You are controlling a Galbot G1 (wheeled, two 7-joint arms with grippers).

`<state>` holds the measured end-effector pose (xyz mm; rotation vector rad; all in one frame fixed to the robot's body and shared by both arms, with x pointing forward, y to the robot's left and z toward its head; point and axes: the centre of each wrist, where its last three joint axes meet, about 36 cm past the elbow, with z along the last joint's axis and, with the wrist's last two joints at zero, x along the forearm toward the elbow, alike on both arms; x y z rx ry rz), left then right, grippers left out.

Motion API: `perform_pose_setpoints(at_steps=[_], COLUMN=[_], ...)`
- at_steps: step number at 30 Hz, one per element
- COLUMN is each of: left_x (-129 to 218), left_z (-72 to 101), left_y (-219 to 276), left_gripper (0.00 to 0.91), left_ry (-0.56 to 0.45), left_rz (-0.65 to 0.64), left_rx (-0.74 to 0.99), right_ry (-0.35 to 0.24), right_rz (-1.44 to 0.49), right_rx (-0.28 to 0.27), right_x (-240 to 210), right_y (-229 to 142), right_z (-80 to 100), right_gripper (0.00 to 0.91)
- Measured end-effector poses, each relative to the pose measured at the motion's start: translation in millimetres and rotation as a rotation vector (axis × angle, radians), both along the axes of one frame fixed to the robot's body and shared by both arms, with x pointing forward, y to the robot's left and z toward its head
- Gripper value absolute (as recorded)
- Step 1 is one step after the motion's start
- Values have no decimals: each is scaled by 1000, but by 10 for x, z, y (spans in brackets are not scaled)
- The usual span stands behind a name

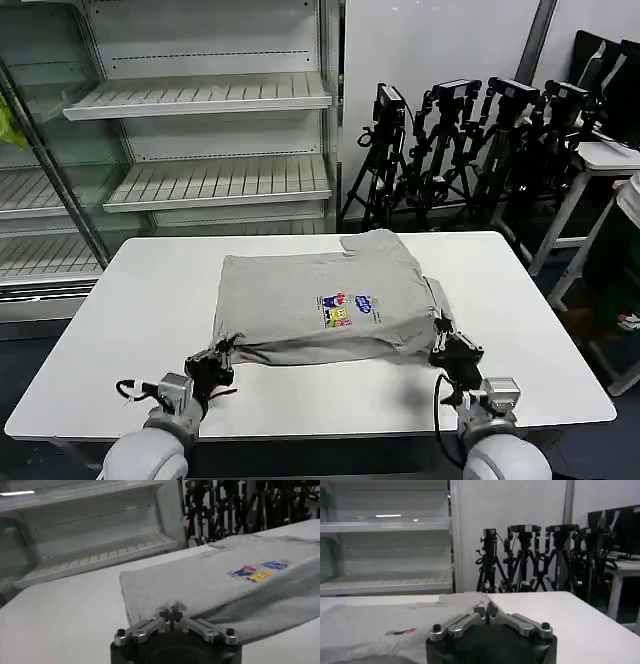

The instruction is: Fold and organize the clothes.

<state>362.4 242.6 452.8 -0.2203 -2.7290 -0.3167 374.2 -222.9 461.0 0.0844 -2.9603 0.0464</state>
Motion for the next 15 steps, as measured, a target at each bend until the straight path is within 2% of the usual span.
perform_pose_setpoints(at_steps=[1,2,3,10,15], left_x=[35,74,106,270,306], left_z=[-9,-22,-33,-91,-118], left_y=[2,4,3,-9,-15], left_gripper=[907,907,907,907,907], left_ry=[0,0,0,0,-6], left_rz=[0,1,1,12,23], left_rx=[4,7,10,21,18], right_ry=[5,10,15,43,25], right_rz=[0,0,-2,-8,-10], right_rx=[-4,-8,-13,-40,-61], right_x=[36,70,102,288,301], right_y=[8,15,20,79,76], right_z=[-20,-41,-63,-235,-289], right_gripper=[282,826,907,907,907])
